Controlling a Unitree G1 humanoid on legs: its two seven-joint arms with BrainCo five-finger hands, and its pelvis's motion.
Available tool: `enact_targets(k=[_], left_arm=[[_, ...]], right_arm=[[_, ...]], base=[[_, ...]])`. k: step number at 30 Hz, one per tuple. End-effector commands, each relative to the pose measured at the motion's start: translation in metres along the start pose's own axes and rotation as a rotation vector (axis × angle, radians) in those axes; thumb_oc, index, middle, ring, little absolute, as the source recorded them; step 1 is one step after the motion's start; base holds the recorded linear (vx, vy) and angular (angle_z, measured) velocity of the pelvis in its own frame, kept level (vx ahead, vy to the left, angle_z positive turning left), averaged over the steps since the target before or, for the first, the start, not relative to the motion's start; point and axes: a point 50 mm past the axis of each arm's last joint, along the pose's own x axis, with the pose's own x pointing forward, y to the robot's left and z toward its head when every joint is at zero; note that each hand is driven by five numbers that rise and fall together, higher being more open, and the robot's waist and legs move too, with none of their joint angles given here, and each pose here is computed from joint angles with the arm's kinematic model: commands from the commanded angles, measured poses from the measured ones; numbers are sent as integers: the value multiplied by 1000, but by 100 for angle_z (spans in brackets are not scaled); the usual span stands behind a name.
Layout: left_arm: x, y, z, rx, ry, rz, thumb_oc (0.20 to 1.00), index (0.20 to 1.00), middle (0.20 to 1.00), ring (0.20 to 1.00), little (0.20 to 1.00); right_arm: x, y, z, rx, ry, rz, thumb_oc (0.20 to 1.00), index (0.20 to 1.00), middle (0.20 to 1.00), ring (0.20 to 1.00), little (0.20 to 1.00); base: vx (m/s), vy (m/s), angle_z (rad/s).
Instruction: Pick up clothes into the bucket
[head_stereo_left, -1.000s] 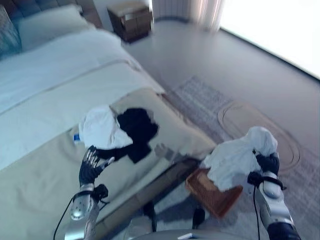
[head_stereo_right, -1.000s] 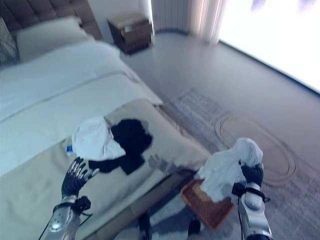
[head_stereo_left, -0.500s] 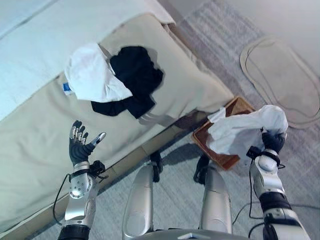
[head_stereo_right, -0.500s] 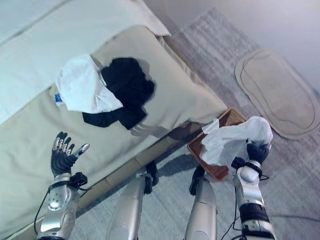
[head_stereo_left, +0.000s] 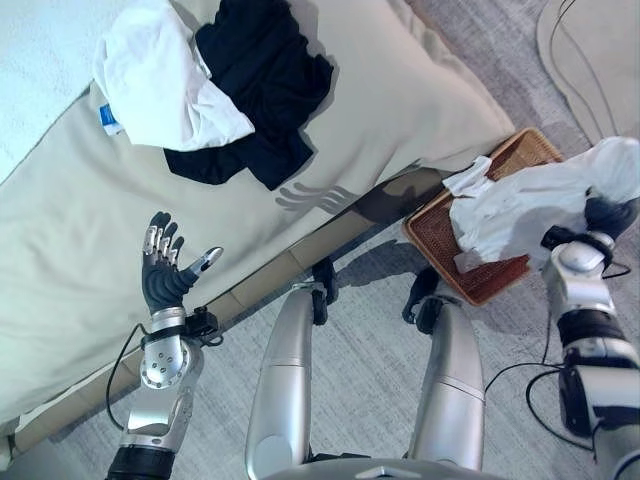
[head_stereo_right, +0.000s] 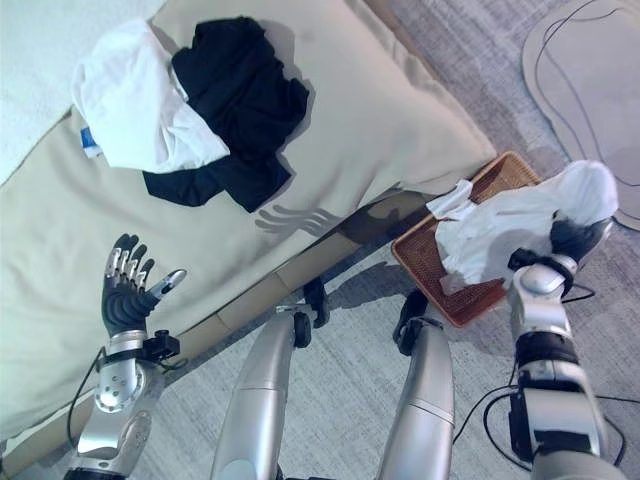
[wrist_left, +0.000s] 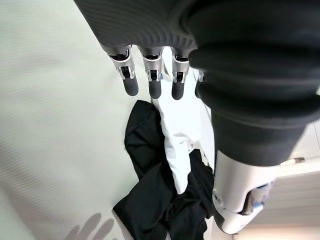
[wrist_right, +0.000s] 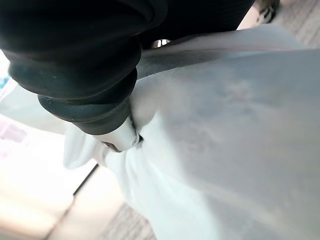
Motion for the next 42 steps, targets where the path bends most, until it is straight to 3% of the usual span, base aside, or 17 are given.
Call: enact_targets(k=[1, 9, 23, 24, 25, 39, 41, 42], left_arm=[[0, -5, 23, -35, -140, 5, 1000, 1000, 1000, 1000, 1000], [4, -16, 36, -54, -206, -22, 1000, 1000, 1000, 1000, 1000], [12, -20, 43, -57, -238, -30, 1000, 1000, 1000, 1000, 1000], [12, -20, 43, -57, -238, -30, 1000, 1000, 1000, 1000, 1000], [12, -20, 44, -58, -240, -32, 1000, 1000, 1000, 1000, 1000], [22, -22, 41, -69, -235, -10, 1000, 1000, 1000, 1000, 1000], [24, -20, 38, -62, -223, -1, 1000, 1000, 1000, 1000, 1000], [26, -20, 33, -54, -205, 13, 1000, 1000, 1000, 1000, 1000]], right_arm=[[10, -5, 11, -73, -64, -6, 200, 200, 200, 200, 200], [8, 14, -1, -281, -21, 110, 200, 200, 200, 200, 200], [2, 3, -39, -426, 173, 162, 200, 200, 200, 200, 200], [2, 3, -39, -425, 173, 162, 373, 373, 373, 373, 373], [4, 1, -38, -425, 184, 144, 1000, 1000, 1000, 1000, 1000], [-9, 16, -38, -234, 206, 110, 1000, 1000, 1000, 1000, 1000], [-13, 20, -36, -144, 195, 89, 1000, 1000, 1000, 1000, 1000], [-22, 25, -33, 0, 183, 83, 1000, 1000, 1000, 1000, 1000]], base=[[0, 0, 0], [5, -10, 2], [3, -10, 3], [0, 0, 0], [0, 0, 0], [-9, -3, -2], [-28, -26, -1], [0, 0, 0]])
